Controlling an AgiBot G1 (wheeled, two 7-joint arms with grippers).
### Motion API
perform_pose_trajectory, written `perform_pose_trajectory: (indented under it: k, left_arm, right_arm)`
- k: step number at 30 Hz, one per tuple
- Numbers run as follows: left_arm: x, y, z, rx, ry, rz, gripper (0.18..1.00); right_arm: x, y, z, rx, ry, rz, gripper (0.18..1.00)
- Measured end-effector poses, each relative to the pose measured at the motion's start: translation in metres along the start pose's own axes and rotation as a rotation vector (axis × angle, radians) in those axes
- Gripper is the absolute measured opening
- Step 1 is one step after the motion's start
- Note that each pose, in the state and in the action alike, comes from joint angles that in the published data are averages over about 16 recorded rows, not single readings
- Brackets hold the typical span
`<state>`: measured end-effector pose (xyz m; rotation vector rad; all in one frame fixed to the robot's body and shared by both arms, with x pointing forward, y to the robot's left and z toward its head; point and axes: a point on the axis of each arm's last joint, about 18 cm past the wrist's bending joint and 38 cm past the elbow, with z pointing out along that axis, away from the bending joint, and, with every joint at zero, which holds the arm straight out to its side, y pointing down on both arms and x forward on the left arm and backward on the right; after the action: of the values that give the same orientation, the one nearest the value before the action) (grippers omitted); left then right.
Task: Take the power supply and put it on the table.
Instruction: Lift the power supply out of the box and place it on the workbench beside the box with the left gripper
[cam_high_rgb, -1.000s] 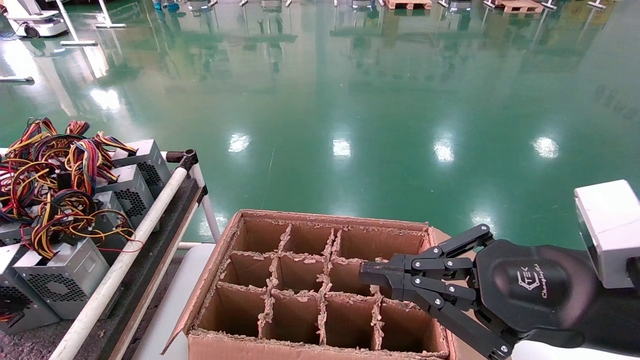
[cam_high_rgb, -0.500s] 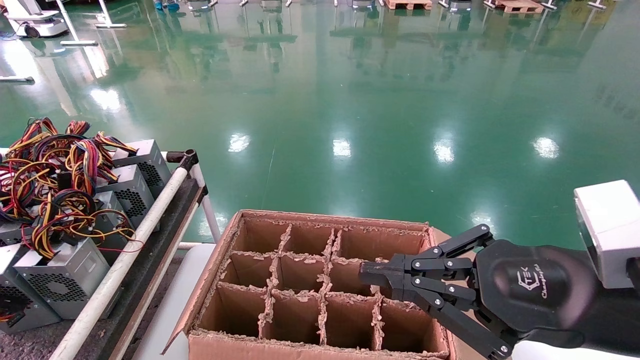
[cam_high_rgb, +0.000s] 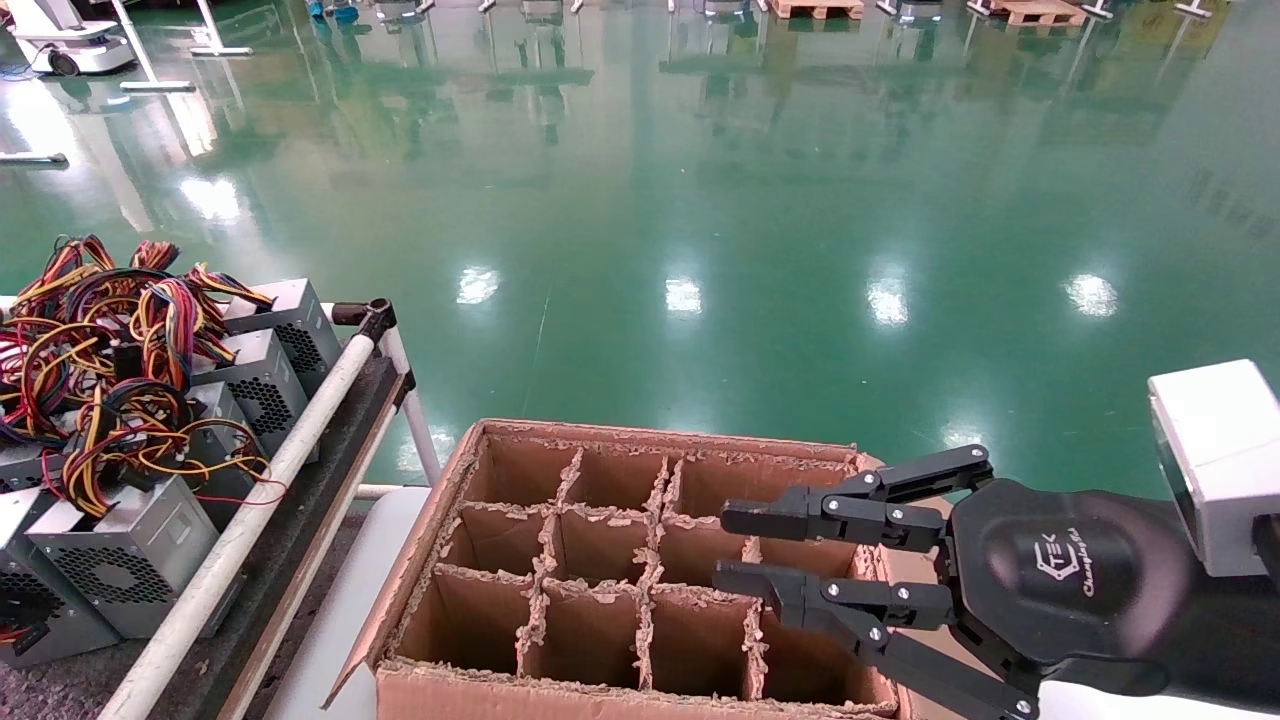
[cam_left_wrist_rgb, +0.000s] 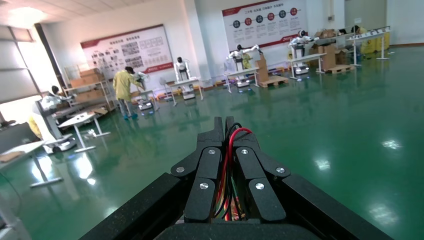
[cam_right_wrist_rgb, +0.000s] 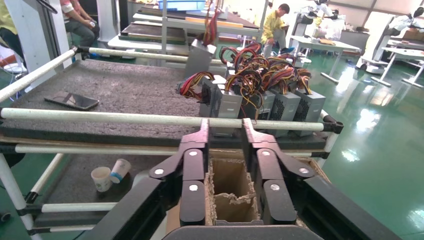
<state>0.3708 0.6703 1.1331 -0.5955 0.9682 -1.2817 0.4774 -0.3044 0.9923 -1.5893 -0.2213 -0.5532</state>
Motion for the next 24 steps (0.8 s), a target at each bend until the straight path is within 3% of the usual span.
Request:
perform_pose_trajectory:
  k: [9,24]
  left_arm:
    - [0.014,0.027,0.017,-0.028,0.039,-0.044,0.193]
    - [0.029,0.072,0.025,-0.049,0.056,-0.095,0.192]
  right_arm:
    - [0.0,0.0,0.0,0.0,0.0,0.0,0.424]
    - [0.0,0.0,0.0,0.0,0.0,0.0,0.784]
